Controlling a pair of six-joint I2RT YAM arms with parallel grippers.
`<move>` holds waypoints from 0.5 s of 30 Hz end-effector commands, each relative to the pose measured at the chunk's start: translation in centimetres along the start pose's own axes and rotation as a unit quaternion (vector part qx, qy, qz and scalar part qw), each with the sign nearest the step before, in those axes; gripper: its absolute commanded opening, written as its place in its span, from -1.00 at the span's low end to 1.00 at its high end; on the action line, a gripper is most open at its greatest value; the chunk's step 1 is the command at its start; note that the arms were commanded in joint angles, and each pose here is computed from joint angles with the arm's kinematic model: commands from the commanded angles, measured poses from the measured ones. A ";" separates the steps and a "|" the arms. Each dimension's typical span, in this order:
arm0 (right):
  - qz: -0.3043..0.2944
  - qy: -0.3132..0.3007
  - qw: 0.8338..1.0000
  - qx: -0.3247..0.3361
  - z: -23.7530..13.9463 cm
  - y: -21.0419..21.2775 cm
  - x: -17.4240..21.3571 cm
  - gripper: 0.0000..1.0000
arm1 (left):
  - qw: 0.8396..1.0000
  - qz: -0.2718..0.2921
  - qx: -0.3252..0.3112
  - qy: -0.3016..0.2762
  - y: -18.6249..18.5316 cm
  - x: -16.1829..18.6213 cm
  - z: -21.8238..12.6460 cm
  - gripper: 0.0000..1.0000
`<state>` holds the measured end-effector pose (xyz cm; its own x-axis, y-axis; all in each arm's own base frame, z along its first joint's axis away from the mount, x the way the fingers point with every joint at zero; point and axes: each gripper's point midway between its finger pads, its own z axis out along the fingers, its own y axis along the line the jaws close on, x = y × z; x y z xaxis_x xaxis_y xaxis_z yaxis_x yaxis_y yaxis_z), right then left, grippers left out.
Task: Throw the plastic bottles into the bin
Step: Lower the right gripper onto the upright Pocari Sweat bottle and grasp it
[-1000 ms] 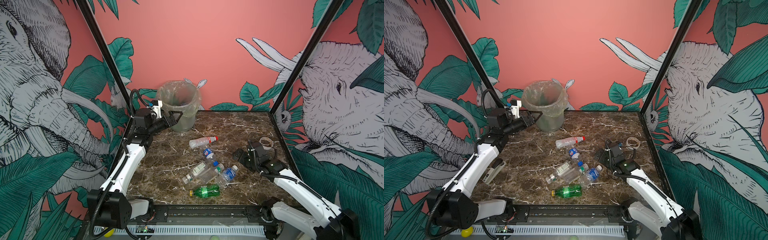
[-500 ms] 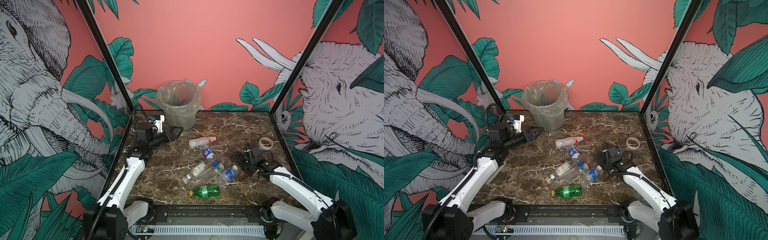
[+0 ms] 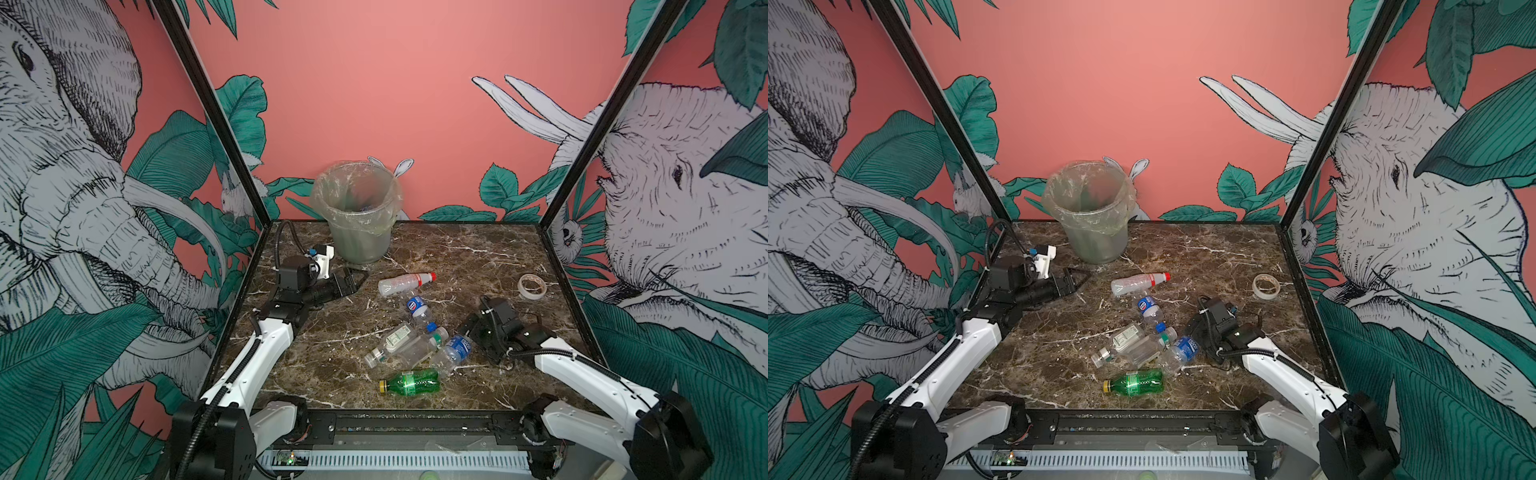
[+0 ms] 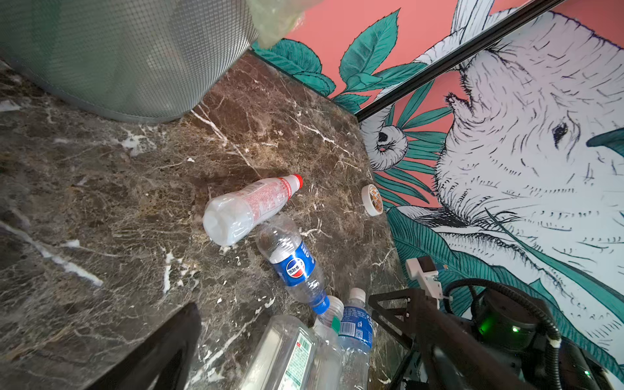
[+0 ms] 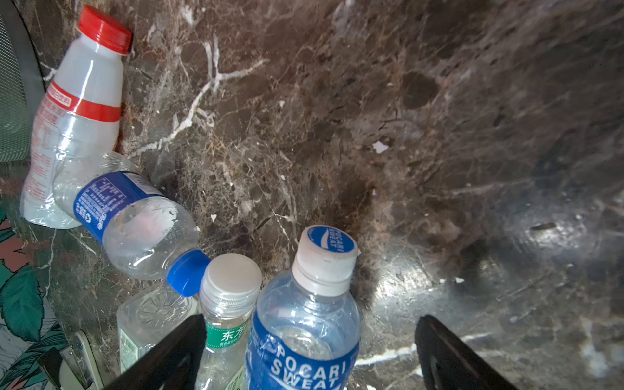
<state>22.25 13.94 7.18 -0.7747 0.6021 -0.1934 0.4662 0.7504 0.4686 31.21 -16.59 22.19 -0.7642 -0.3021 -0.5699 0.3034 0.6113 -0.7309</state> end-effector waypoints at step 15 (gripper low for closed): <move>0.032 0.005 0.999 -0.010 1.8 -0.1 1.2 0.73 | 0.998 -0.011 -0.038 0.040 2.4 4.2 0.1 0.99</move>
<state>21.83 14.73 5.60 -0.7632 0.6253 -0.1631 0.4903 0.7247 0.4841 29.46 -16.55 18.57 -0.8105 -0.2792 -0.5150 0.2395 0.6443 -0.7263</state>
